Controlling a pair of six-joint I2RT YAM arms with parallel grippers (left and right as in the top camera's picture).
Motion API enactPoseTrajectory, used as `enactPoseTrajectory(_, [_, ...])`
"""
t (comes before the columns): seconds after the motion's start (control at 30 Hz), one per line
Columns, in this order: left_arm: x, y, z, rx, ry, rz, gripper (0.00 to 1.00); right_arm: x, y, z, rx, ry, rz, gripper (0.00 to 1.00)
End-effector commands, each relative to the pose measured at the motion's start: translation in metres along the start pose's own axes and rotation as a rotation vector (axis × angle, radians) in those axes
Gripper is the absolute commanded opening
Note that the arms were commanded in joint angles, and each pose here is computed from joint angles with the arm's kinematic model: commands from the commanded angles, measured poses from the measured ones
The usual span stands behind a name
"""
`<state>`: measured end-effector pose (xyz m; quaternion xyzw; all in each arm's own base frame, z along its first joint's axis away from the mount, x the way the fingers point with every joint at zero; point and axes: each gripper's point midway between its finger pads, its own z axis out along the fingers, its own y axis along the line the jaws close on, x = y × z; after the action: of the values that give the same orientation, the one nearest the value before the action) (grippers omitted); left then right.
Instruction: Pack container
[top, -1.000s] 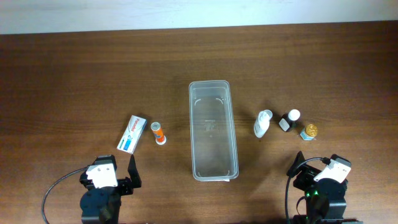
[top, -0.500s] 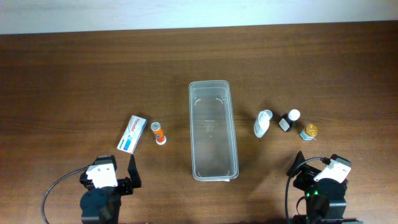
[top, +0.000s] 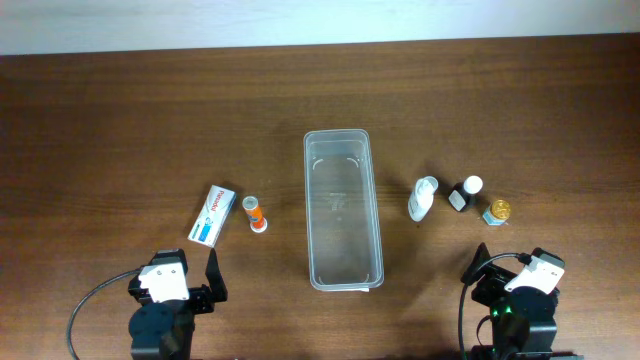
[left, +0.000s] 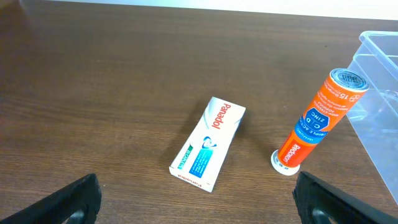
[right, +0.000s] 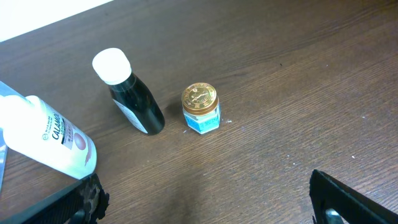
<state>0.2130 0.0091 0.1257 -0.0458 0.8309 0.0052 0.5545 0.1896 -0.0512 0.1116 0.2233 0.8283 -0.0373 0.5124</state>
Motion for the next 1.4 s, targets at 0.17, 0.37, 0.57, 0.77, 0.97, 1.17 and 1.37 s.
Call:
enactPoseTrajectory(0.17, [0.0,-0.003,0.0,0.018,-0.008,0.016,0.99,-0.002,-0.001,0.0,0.004,-0.012,0.006,0.98])
enactPoseTrajectory(0.37, [0.0,-0.003,0.0,0.018,-0.008,0.016,0.99,-0.012,0.009,-0.001,-0.049,-0.046,0.08,0.98])
enactPoseTrajectory(0.57, [0.0,-0.003,0.0,0.018,-0.008,0.016,1.0,-0.038,0.058,-0.017,-0.327,-0.1,0.086,0.98])
enactPoseTrajectory(0.77, [0.0,-0.003,0.0,0.018,-0.008,0.016,0.99,-0.08,0.085,-0.047,-0.44,-0.113,0.021,0.98])
enactPoseTrajectory(0.97, [0.0,-0.003,0.0,0.018,-0.008,0.016,0.99,-0.134,0.103,-0.062,-0.401,0.049,-0.089,0.99])
enactPoseTrajectory(1.17, [0.0,-0.003,0.0,0.018,-0.008,0.016,0.99,-0.168,0.129,-0.062,-0.387,0.336,-0.072,0.98])
enactPoseTrajectory(1.37, [0.0,-0.003,0.0,0.018,-0.008,0.016,0.99,-0.187,0.178,-0.04,-0.536,0.447,-0.147,0.98])
